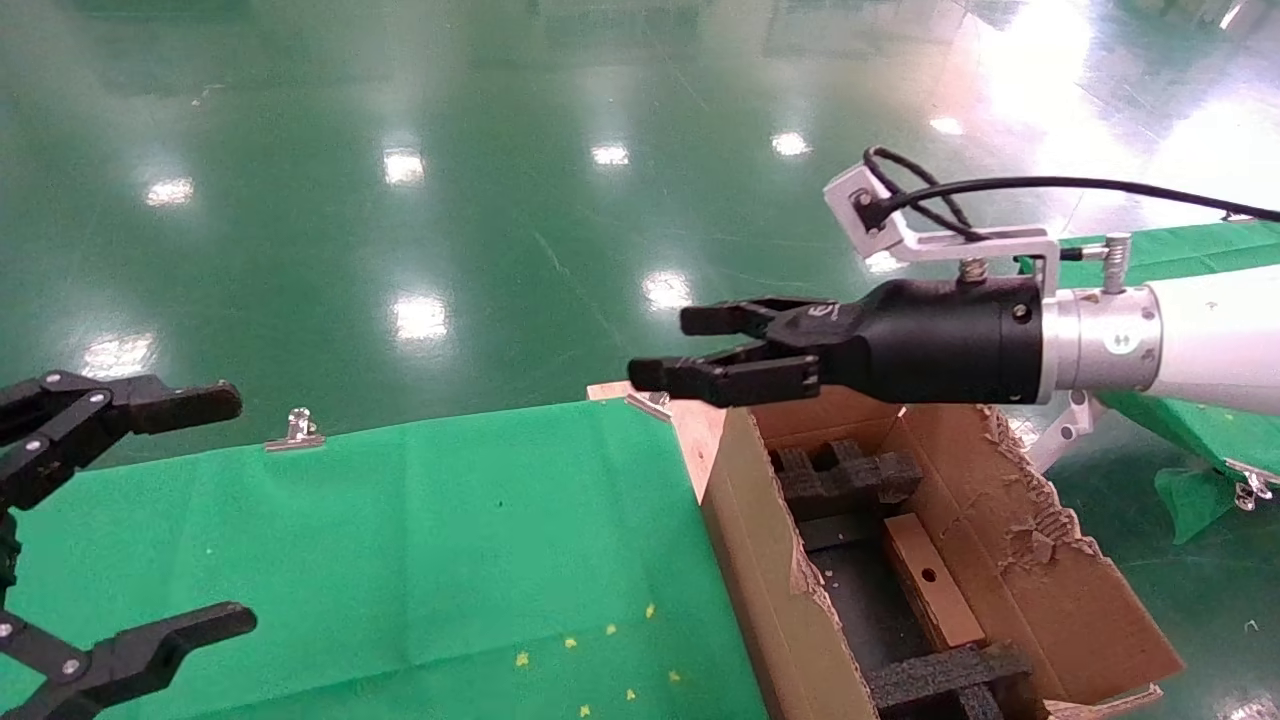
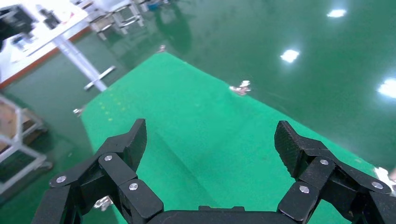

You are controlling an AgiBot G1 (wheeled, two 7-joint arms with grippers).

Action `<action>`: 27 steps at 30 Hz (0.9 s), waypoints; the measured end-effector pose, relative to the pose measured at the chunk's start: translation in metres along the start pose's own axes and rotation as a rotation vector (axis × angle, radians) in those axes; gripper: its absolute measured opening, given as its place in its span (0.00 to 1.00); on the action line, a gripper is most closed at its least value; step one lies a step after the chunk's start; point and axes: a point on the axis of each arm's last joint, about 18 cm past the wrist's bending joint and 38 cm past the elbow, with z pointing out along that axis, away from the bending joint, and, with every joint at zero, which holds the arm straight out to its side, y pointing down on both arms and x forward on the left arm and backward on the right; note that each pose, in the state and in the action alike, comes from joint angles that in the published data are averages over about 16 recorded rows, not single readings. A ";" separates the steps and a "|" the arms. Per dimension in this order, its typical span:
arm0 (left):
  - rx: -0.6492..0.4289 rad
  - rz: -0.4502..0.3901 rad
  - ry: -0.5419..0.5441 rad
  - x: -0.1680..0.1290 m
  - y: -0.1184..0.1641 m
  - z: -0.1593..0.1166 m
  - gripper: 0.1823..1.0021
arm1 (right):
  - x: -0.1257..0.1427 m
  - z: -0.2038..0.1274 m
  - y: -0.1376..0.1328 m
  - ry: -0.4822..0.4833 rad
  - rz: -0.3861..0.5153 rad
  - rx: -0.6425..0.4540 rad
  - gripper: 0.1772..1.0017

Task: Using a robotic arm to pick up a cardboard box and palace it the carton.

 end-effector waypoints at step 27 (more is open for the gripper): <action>0.000 0.000 0.000 0.000 0.000 0.000 1.00 | -0.065 0.019 -0.008 -0.268 -0.222 0.148 1.00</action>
